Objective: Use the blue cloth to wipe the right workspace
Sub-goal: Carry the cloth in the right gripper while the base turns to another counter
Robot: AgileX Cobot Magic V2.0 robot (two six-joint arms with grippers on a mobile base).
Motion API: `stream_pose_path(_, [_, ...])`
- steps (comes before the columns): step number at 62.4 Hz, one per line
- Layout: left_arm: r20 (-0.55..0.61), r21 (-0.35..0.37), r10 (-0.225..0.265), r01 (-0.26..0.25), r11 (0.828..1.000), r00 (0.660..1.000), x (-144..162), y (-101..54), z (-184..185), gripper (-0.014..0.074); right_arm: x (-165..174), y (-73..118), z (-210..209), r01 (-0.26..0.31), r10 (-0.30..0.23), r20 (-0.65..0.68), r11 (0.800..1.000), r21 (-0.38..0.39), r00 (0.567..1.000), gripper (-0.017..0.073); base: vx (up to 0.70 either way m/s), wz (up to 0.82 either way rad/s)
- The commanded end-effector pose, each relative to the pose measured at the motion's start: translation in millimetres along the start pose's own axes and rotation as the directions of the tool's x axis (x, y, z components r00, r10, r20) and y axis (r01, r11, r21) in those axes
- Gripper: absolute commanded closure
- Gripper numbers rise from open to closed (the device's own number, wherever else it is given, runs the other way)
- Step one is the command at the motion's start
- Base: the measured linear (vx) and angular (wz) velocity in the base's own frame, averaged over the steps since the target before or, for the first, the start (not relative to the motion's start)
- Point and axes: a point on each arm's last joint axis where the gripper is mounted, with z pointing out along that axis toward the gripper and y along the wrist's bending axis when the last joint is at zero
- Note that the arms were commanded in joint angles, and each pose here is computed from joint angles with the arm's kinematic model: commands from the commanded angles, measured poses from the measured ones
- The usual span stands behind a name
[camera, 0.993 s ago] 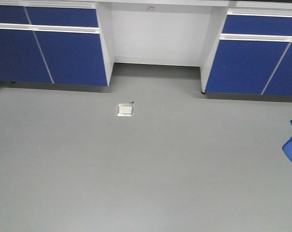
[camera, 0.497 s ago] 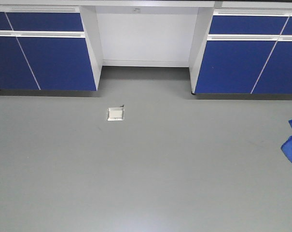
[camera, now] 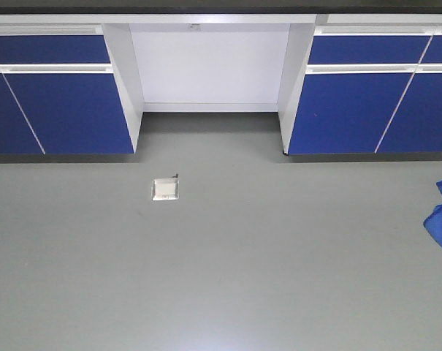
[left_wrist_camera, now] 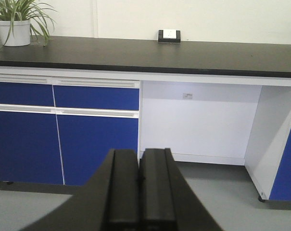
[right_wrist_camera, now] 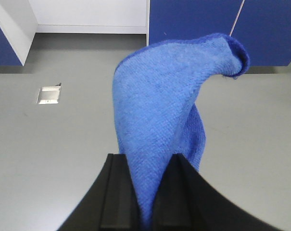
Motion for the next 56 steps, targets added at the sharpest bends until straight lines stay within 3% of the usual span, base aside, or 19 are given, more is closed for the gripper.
stream_pose_path(1, [0.063, 0.018, -0.008, 0.007, 1.000, 0.998, 2.3, -1.2, 0.5, 0.0599, -14.2, -0.5, -4.8, 0.014, -0.014, 0.095, 1.000, 0.005, 0.995, 0.0559, 0.26, -0.03])
stream_pose_path(56, [0.063, 0.018, -0.008, 0.007, 1.000, 0.998, 2.3, -1.2, 0.5, 0.0599, -14.2, -0.5, -4.8, 0.014, -0.014, 0.095, 1.000, 0.005, 0.995, 0.0559, 0.34, -0.04])
